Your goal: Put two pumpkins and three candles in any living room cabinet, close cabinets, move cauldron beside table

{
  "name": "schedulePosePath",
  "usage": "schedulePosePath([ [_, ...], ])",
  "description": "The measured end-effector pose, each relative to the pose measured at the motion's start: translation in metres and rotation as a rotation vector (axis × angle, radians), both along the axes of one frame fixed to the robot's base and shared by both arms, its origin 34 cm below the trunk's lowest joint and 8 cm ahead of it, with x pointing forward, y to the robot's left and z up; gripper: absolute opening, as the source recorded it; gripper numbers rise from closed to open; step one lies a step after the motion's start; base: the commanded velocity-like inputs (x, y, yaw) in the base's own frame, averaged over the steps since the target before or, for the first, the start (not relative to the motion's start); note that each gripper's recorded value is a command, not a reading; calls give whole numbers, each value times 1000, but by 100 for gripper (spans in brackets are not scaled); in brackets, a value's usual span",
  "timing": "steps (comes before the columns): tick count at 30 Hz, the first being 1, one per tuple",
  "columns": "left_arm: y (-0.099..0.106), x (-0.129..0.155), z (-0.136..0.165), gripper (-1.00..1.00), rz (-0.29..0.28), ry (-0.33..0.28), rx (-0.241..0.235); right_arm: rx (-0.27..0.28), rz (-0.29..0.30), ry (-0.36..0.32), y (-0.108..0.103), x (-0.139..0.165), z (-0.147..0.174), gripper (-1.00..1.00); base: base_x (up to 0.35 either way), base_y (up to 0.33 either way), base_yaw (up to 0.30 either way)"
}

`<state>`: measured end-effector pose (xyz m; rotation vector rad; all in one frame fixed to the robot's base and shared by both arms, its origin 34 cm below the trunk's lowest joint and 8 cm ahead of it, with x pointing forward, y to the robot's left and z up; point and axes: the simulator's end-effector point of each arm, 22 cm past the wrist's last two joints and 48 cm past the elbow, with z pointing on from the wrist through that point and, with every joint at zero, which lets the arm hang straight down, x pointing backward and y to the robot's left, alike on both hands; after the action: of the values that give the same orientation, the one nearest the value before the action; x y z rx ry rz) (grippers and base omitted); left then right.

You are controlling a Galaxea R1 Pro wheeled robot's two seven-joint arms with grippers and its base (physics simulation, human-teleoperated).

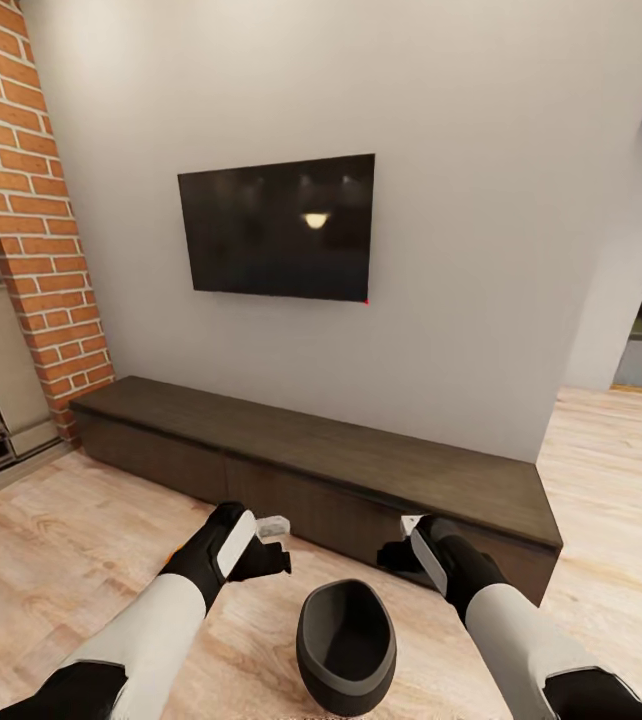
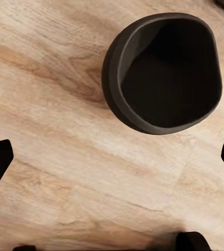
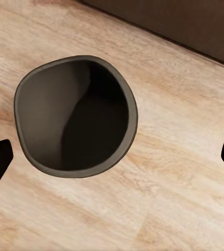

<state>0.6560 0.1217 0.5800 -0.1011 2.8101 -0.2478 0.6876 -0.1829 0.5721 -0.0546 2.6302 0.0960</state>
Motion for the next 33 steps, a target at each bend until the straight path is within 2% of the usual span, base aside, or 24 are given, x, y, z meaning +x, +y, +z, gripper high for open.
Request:
schedulePosePath([
  [1, 2, 9, -8, 100, 37, -55, 0, -1, -2, 1, -1, 0, -3, 100, 0, 0, 0],
  [4, 9, 9, -38, 100, 96, -108, 18, -4, -5, 13, -4, -5, -14, 100, 0, 0, 0],
  [6, 17, 14, -53, 100, 150, -179, 34, -7, -12, 17, -7, -10, -29, 100, 0, 0, 0],
  [8, 19, 14, -60, 100, 162, -195, 36, -9, -15, 5, -9, -11, -37, 100, 0, 0, 0],
  [12, 20, 13, -69, 100, 171, -210, 39, -11, -18, -12, -10, -11, -48, 100, 0, 0, 0],
  [20, 21, 9, -88, 100, 174, -212, 40, -15, -25, -87, -12, -1, -57, 100, 0, 0, 0],
  [33, 20, 1, -119, 100, 167, -208, 42, -7, -27, -96, -10, -5, -84, 100, 0, 0, 0],
])
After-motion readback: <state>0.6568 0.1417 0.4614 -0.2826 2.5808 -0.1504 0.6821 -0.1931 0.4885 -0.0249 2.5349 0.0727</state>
